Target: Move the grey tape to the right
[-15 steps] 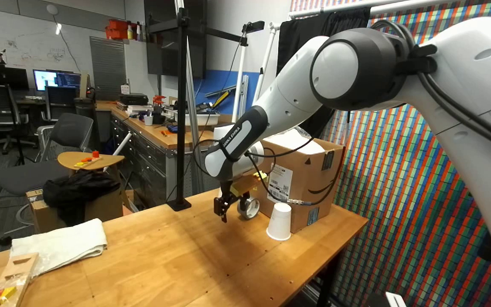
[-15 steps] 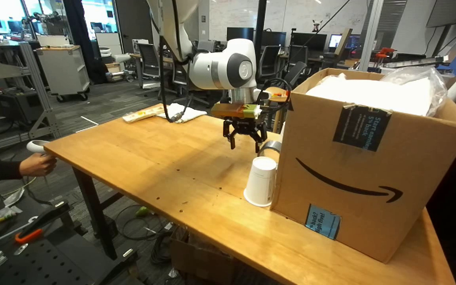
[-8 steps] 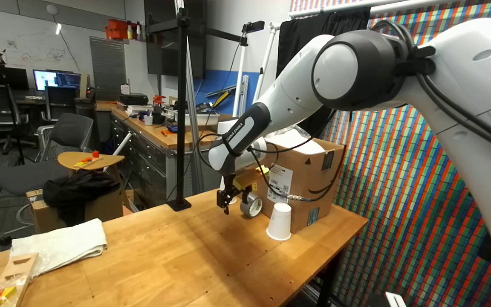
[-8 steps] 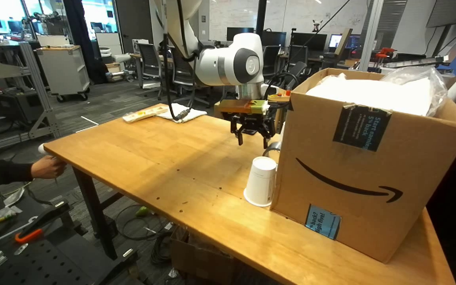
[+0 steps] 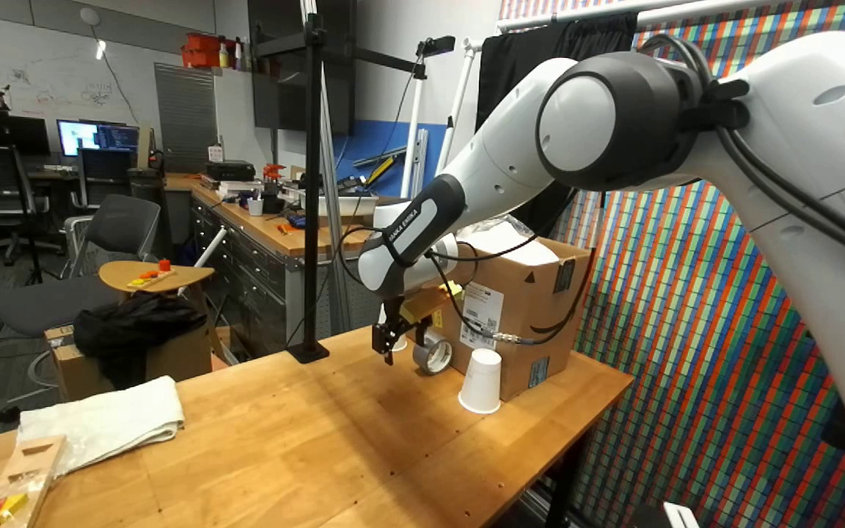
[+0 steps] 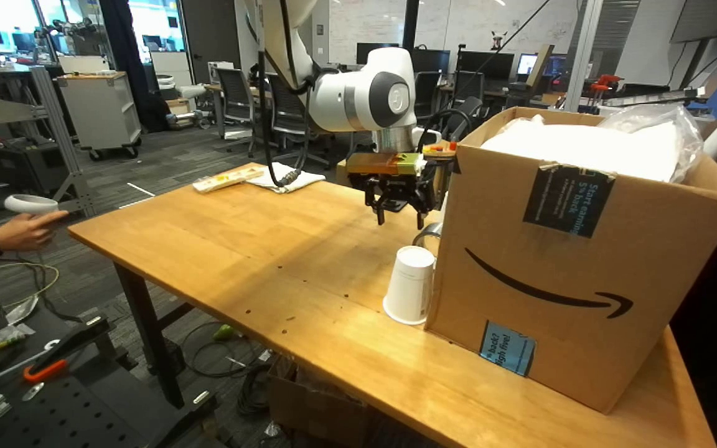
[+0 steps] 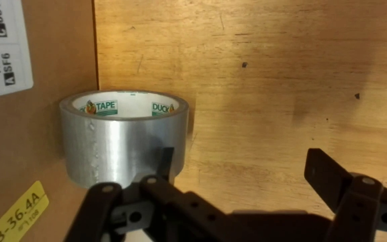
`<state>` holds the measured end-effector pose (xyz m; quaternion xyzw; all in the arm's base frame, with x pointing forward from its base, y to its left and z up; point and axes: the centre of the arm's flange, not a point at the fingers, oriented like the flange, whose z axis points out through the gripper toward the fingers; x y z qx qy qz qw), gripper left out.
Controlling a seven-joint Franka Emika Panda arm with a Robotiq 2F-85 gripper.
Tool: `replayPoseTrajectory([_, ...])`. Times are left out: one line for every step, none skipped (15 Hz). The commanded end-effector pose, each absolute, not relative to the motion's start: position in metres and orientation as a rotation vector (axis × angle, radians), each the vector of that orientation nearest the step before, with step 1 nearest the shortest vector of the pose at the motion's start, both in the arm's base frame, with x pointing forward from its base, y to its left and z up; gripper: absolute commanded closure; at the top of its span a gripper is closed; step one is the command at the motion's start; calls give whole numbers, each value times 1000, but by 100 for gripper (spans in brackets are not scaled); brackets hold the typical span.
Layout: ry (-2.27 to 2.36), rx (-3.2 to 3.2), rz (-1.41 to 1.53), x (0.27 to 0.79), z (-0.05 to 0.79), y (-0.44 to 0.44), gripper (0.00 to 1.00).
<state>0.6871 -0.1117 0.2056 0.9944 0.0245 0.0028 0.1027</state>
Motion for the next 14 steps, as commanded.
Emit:
replayPoseTrajectory([145,2912,38,655,225,-77,0])
replayPoseTrajectory([166,2919,42,644,231,-65,0])
replayPoseTrajectory([138,2928,6,677,207,-87,0])
replayPoseTrajectory([147,2930,0,674,208,-81,0])
replayPoseTrajectory([153,2930,-2,674,208,-79,0])
replayPoseTrajectory([151,2929,-6,673,206,-80,0])
replayPoseTrajectory([149,2929,-10,673,203,-81,0])
replayPoseTrajectory([144,2930,-14,673,202,-84,0])
replayPoseTrajectory([139,2930,-15,672,201,-86,0])
replayPoseTrajectory([135,2930,-16,672,201,-88,0])
replayPoseTrajectory([135,2930,-16,672,201,-88,0])
replayPoseTrajectory([136,2930,-15,672,201,-88,0])
replayPoseTrajectory([138,2930,-15,672,201,-87,0])
replayPoseTrajectory([138,2930,-15,673,201,-86,0])
